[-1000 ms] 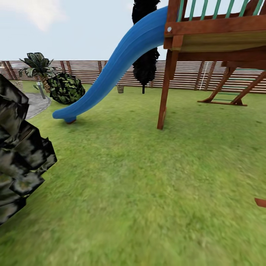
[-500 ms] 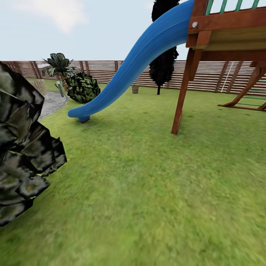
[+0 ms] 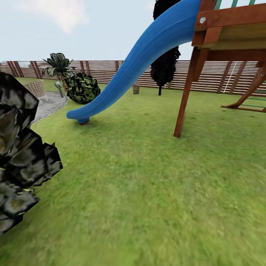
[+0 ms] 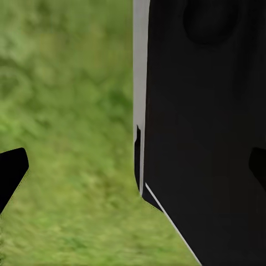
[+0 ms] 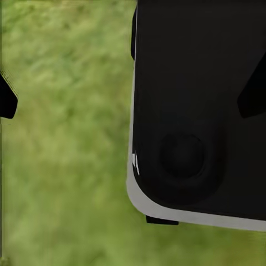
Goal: Take the three Easter eggs out of the wicker basket on the lawn in the garden, then place them on the lawn next to a single tree (choose any tree) so that all three eggs are next to the same tree and none are left in the basket.
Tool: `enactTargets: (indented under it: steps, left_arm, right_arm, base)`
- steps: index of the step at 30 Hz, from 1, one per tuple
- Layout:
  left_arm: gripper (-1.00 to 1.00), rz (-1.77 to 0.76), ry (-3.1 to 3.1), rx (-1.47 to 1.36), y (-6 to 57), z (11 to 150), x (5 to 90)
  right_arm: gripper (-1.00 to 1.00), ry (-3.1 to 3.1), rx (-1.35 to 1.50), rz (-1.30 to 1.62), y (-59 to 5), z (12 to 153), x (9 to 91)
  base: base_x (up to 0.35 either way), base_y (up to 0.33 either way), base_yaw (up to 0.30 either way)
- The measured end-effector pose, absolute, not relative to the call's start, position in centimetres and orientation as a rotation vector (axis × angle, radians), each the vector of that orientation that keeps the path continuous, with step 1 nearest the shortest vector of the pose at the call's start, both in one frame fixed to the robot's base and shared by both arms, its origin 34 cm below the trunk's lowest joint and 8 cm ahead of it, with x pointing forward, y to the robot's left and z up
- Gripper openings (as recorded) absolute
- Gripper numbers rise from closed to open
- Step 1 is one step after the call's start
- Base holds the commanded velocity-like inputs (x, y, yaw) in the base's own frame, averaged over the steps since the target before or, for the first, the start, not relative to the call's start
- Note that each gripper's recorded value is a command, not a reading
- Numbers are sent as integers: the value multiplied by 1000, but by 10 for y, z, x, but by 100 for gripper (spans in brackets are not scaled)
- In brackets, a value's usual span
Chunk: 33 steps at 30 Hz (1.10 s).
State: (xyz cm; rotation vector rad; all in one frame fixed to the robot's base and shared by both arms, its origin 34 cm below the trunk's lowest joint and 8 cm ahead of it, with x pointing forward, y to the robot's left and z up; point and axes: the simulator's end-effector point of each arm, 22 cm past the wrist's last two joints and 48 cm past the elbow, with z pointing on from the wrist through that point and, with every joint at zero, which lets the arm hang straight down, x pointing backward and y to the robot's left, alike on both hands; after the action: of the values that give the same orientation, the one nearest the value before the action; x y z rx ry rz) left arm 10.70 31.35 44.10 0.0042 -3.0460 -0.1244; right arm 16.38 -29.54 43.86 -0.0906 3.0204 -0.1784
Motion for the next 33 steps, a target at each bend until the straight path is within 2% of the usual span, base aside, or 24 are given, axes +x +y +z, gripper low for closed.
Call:
enactTargets:
  steps: [33]
  left_arm:
    - [100,-125,-3046,6,314,441,107]
  right_arm:
    - [100,3020,-133,-178,-299,439,164]
  base:
    - [322,0,0]
